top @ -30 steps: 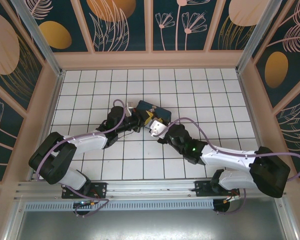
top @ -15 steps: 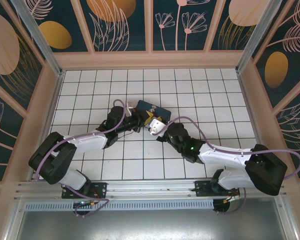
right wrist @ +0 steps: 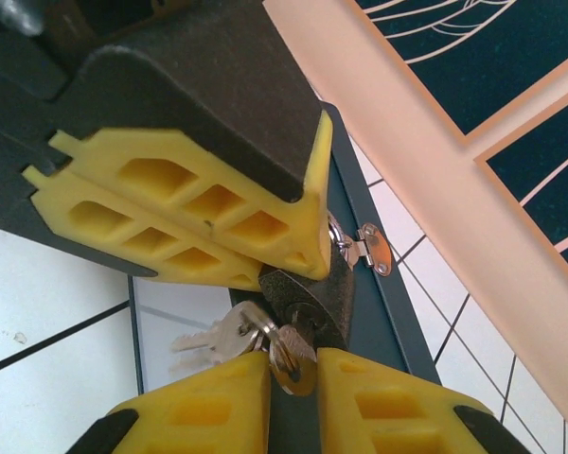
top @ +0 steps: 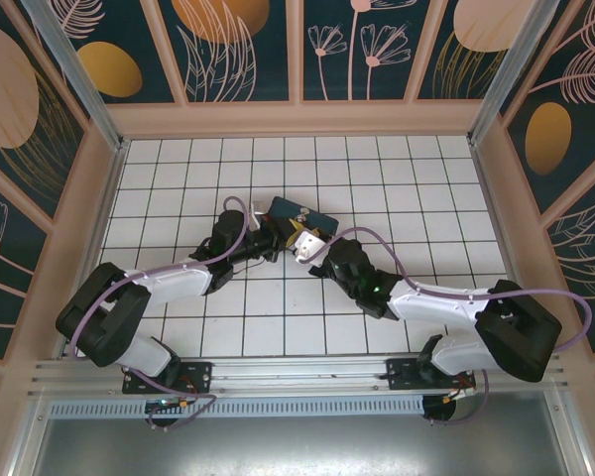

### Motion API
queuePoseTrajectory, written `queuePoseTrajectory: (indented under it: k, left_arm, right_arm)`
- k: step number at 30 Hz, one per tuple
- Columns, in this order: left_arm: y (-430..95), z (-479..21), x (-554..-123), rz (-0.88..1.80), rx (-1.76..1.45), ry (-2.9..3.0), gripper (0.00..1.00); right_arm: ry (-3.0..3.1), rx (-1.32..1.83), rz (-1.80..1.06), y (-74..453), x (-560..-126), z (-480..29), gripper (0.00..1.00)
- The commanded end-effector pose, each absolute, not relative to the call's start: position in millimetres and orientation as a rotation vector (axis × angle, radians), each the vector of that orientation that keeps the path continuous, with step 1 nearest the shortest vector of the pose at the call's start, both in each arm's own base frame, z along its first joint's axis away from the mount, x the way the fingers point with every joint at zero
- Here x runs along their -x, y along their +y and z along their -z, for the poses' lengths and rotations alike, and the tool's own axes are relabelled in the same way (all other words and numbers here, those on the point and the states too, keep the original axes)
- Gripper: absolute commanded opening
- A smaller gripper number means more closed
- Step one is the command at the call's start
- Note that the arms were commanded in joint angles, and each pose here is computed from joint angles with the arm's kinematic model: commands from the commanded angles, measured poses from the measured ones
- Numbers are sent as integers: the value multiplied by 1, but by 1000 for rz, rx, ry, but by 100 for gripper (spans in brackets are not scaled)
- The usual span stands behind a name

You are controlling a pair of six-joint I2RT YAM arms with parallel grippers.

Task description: Unlock the padlock with the key

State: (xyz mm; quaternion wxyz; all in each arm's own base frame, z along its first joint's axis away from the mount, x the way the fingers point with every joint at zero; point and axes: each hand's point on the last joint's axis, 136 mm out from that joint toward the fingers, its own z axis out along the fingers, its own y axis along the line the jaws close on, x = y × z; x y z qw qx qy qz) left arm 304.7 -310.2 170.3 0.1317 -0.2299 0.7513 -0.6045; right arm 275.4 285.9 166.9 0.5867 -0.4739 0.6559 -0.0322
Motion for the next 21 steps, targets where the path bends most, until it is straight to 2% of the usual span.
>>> queuePoseTrajectory:
  k: [1,5,11,16,21]
  left_arm:
    - [-313,-210,-304,1835,542,2069,0]
    - [-314,-210,-305,1838,538,2063,0]
    - [-306,-211,-307,1850,600,2005,0]
    - [-308,-216,-311,1947,661,1930,0]
    - [-309,-217,-312,1939,657,1937,0]
  right_arm:
    - [1493,1019,61,290,-284,-193,20]
    - [1507,1005,55,290,-285,-196,18]
    - [1619,832,-9,286,-295,-202,8]
    - [1719,523,-228,286,-297,-207,1]
    - [1740,363,-466,295,-290,-212,1]
